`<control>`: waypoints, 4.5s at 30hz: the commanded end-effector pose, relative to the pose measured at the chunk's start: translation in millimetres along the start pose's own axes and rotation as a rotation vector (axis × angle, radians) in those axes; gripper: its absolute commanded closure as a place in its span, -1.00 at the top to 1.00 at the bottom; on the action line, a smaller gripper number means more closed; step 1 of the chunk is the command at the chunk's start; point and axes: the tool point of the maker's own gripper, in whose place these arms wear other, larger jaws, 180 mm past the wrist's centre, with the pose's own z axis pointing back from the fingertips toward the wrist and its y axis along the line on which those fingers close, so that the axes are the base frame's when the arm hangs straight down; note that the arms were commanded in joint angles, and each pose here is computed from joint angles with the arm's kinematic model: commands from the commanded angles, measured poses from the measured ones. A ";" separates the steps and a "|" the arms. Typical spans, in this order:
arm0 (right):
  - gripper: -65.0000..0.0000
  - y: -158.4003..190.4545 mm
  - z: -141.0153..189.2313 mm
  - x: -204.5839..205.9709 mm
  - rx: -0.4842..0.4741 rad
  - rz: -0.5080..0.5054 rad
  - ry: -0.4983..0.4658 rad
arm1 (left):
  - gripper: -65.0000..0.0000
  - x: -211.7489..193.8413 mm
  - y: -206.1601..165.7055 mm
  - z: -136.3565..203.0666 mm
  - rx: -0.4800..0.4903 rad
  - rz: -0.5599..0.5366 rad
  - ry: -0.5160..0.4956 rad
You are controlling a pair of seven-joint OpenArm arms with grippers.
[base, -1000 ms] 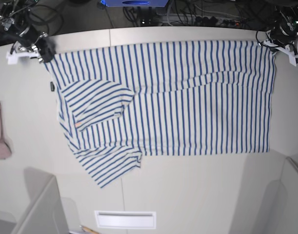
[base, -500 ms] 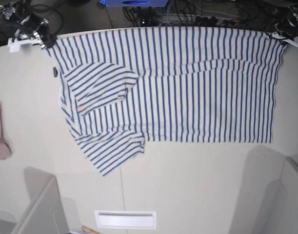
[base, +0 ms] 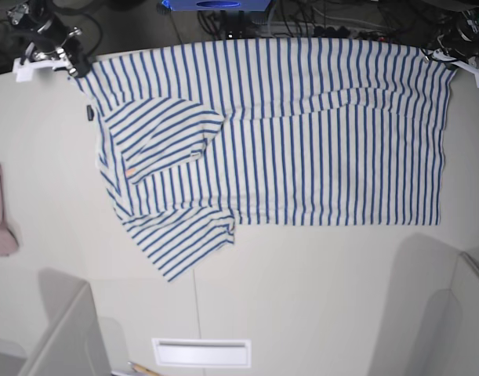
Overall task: Fold the T-shirt properly
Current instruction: 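Drag the shirt toward the robot with both grippers and release, then reach both grippers down to the shirt's hem corners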
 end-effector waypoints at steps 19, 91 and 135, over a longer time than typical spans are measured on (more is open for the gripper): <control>-0.48 0.5 12.9 4.8 -0.009 0.036 -0.023 | -0.06 -9.8 36.8 20.5 0.096 0.050 -0.011; -0.66 246.7 -232.7 124.0 0.110 0.692 0.141 | -1.00 114.1 -19.8 28.2 0.051 -0.008 -0.328; -1.00 245.0 -236.2 122.4 0.077 0.760 0.129 | 0.94 286.9 -105.0 -129.4 -0.203 0.036 -0.213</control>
